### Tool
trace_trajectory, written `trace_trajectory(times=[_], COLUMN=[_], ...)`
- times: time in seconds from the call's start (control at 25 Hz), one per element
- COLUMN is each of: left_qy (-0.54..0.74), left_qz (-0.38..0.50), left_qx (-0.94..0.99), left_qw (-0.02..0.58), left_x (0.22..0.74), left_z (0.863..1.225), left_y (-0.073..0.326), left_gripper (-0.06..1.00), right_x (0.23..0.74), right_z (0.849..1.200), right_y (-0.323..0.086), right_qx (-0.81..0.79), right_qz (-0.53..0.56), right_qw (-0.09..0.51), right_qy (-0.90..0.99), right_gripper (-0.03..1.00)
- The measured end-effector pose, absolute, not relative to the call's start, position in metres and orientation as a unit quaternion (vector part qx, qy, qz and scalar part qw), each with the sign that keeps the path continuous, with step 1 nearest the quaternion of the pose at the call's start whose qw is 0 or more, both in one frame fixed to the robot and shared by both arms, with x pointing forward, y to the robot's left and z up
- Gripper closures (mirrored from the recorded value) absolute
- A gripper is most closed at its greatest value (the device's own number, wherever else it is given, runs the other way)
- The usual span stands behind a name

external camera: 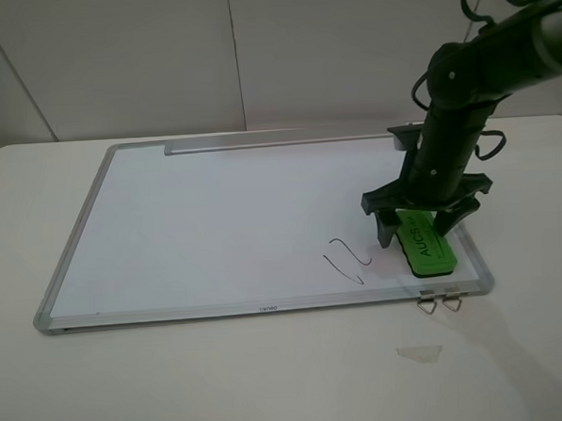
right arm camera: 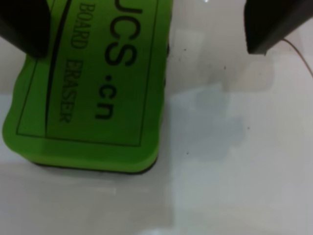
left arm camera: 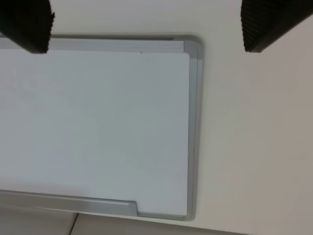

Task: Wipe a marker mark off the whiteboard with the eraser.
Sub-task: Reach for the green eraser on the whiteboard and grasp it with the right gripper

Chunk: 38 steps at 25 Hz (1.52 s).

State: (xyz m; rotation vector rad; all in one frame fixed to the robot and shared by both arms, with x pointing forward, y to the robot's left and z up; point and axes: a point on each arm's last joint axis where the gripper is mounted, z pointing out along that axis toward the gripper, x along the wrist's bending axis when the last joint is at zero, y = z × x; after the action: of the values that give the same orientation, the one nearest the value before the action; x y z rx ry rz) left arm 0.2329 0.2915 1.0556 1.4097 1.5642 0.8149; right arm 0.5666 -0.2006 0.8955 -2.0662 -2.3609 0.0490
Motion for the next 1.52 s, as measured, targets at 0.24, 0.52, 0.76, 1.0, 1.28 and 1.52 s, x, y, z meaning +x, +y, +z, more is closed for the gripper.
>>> trace_trajectory(times=[0.24,0.52,0.76,1.0,1.28,1.52], left_qy=[0.626,0.625,0.625,0.625,0.625,0.625], left_qz=[0.326,0.325,0.325,0.326,0.326,0.326], left_qx=[0.565,0.565,0.565,0.566,0.566,0.566], left_qw=[0.428,0.429,0.428,0.428,0.428,0.428], left_x=[0.233,0.233,0.233,0.233,0.233,0.233], left_z=[1.056,1.056,1.056,1.056,1.056,1.056], left_y=[0.291,0.291,0.291,0.291,0.291,0.291], left_gripper=[0.16,0.16,0.16,0.16,0.16,0.16], right_x=[0.572,0.584,0.586,0.591,0.594,0.594], right_z=[0.902,0.925,0.924,0.922,0.900,0.889], right_y=[-0.201,-0.199,-0.199,-0.201,-0.208,-0.207], right_qx=[-0.654,-0.652,-0.657,-0.662,-0.669,-0.671], right_qz=[0.050,0.061,0.055,0.044,0.067,0.063], right_qw=[0.008,0.003,-0.007,-0.023,-0.008,-0.003], right_qy=[-0.755,-0.756,-0.752,-0.748,-0.740,-0.738], right_gripper=[0.17,0.17,0.17,0.17,0.17,0.17])
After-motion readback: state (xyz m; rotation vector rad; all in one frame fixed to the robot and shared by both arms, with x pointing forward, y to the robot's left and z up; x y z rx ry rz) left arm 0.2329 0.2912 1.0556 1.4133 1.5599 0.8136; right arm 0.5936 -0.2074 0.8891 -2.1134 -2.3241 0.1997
